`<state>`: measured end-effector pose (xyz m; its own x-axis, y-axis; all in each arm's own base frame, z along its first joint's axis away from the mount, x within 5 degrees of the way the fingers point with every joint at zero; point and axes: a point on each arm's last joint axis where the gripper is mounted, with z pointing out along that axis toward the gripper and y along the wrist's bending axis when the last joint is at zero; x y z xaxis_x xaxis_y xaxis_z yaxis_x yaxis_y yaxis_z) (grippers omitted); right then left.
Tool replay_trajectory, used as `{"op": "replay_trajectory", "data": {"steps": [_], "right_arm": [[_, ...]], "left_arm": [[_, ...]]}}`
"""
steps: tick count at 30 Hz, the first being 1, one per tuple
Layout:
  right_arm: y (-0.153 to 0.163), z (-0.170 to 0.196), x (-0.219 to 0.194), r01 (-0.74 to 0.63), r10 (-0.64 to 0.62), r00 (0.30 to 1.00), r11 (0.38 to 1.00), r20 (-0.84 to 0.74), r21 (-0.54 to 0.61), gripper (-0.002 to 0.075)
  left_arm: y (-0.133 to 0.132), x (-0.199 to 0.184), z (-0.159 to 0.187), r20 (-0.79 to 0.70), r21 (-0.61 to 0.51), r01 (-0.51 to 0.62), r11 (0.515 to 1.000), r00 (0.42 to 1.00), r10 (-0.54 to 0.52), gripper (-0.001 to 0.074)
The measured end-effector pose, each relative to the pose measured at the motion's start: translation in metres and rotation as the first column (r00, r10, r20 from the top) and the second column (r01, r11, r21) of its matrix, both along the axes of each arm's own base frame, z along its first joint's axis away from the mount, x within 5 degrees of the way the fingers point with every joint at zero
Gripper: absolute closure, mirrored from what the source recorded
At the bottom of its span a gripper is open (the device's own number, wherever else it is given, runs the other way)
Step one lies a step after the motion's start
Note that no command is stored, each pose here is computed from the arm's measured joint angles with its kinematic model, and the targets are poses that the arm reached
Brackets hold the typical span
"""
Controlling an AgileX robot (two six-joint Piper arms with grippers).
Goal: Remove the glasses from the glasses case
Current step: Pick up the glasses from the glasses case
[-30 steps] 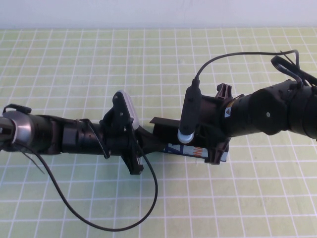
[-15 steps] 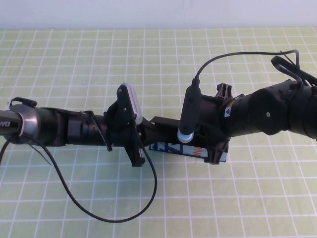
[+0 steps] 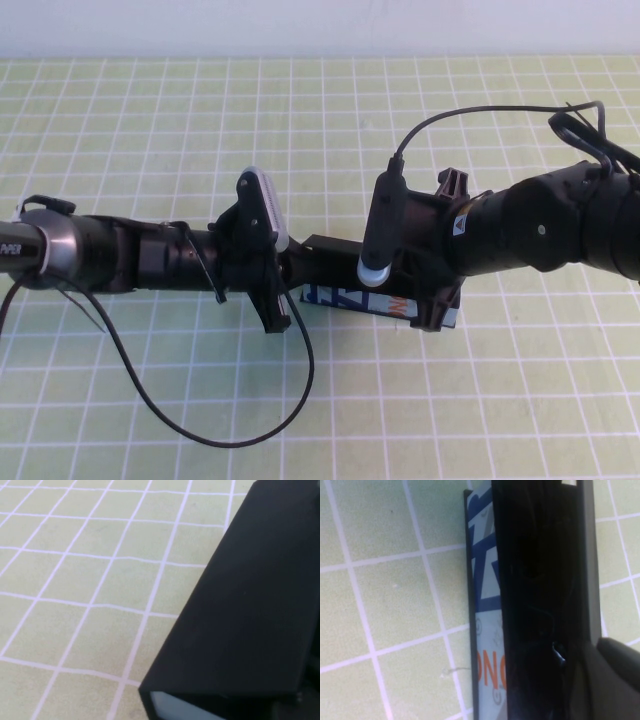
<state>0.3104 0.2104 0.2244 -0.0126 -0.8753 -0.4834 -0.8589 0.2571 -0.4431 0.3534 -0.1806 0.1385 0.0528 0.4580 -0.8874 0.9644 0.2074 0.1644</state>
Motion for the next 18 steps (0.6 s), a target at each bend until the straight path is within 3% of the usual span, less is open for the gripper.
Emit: {"op": "replay_trajectory", "data": {"steps": [6,13,18], "right_arm": [[0.000,0.000,0.000,0.004,-0.004,1.000,1.000,0.003,0.008,0.0698],[0.000,0.006,0.008,0.077,-0.083,0.995,0.992,0.053,0.096,0.0473],[-0.006,0.010,0.016,0.149,-0.162,0.985,0.975,0.064,0.164,0.0459]], "left_arm": [[0.001,0.001,-0.001,-0.006,0.005,-0.015,1.000,1.000,0.015,0.0739],[0.001,0.001,0.000,-0.033,-0.004,-0.030,1.000,0.999,0.030,0.0739],[0.000,0.001,0.000,-0.054,-0.012,-0.040,0.999,0.998,0.039,0.0740]]}}
